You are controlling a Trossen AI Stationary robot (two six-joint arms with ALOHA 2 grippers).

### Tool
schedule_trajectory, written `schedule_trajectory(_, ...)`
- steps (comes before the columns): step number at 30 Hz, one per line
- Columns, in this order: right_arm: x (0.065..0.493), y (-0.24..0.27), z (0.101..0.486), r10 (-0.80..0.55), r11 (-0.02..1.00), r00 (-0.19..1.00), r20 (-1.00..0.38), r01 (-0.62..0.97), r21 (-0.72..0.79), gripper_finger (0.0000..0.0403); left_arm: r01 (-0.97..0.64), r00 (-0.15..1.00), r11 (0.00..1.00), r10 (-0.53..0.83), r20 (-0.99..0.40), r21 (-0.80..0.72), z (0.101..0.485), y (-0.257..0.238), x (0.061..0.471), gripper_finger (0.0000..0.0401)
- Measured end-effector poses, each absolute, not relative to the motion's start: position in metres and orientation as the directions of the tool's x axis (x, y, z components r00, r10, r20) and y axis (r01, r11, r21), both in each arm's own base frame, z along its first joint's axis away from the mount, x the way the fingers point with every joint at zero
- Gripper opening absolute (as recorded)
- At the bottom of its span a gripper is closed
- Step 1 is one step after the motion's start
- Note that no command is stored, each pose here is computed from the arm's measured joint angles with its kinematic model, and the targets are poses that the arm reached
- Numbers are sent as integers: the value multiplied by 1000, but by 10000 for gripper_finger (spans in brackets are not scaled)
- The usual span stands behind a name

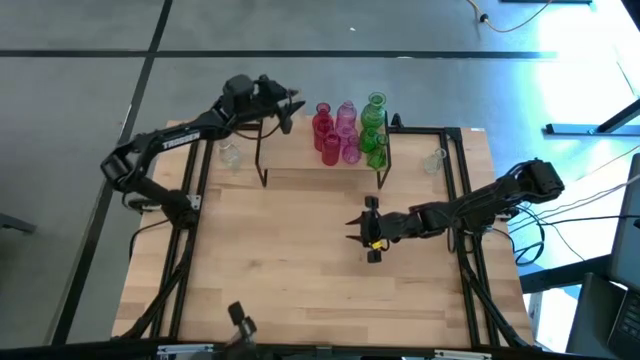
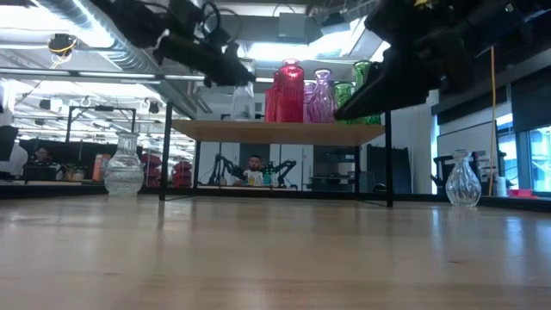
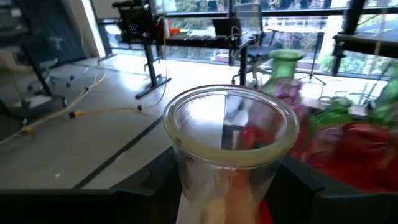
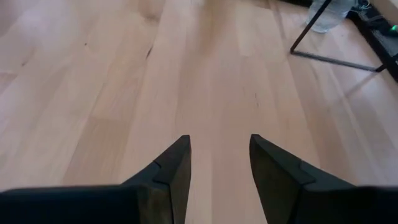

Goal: Sort vases onto shelf
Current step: Put the bottom transparent vase on the shelf

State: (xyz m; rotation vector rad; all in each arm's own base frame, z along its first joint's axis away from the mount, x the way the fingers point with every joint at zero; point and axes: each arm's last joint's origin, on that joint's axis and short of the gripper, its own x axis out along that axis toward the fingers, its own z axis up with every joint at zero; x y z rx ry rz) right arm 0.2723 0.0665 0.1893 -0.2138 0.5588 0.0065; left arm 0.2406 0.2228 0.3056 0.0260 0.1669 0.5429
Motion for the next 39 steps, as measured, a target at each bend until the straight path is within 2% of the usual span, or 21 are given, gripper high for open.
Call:
schedule_trajectory(8, 276, 68, 176, -62, 974, 823, -565, -73, -212, 147, -525, 832, 851, 519, -196, 26, 283, 239, 248, 177)
schedule_trajectory(25, 277, 67, 177, -78, 974, 830, -553, -55, -219, 147, -509, 846, 861, 497, -195, -13, 281, 235, 253, 178)
schedule_trajectory(34, 277, 67, 177, -78, 974, 830, -553, -55, -218, 147, -506, 847, 862, 494, -198, -11, 281, 234, 254, 222)
schedule_trajectory(39, 277, 67, 177, -78, 974, 830, -553, -54, -218, 147, -505, 847, 863, 498, -185, 9, 285, 233, 252, 228)
